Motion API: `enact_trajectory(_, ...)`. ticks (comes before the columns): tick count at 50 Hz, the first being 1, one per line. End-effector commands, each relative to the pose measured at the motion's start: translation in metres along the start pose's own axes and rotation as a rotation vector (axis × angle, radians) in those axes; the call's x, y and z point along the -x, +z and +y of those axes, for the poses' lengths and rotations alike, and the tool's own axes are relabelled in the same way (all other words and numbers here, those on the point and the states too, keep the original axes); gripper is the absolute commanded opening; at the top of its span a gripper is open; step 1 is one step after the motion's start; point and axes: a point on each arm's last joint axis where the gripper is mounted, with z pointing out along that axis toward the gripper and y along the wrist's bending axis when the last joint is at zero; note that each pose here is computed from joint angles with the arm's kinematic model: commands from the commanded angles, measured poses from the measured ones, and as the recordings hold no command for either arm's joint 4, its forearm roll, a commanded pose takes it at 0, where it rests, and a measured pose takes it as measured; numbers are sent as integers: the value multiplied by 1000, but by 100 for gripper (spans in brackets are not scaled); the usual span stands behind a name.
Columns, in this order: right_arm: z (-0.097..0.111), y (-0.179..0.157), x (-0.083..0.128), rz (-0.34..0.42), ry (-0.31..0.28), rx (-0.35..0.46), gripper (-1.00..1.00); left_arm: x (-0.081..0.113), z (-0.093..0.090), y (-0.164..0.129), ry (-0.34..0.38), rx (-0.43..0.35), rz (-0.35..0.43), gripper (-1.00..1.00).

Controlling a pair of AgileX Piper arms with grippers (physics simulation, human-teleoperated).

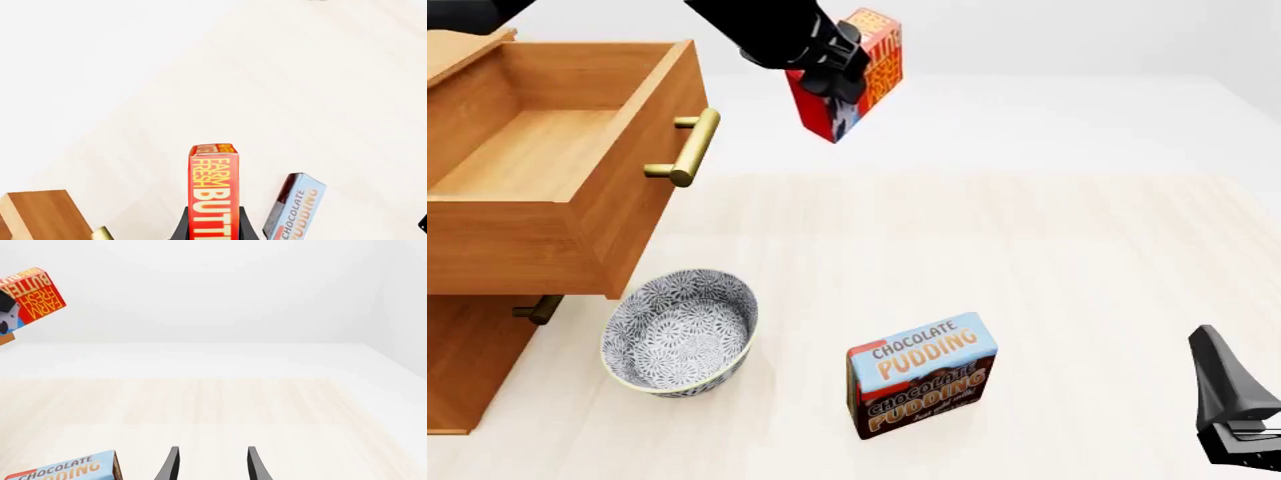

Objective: Put the butter at the back in the top drawer of the cabinet and close it.

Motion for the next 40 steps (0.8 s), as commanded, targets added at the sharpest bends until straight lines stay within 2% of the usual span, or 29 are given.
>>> enact_trajectory(1,0,0,0,0,0,0,100,-1,12,-21,1,28,-31,-100)
enact_trajectory(40,0,0,0,0,0,0,100,-22,58,-53,-63,140,-38,-100)
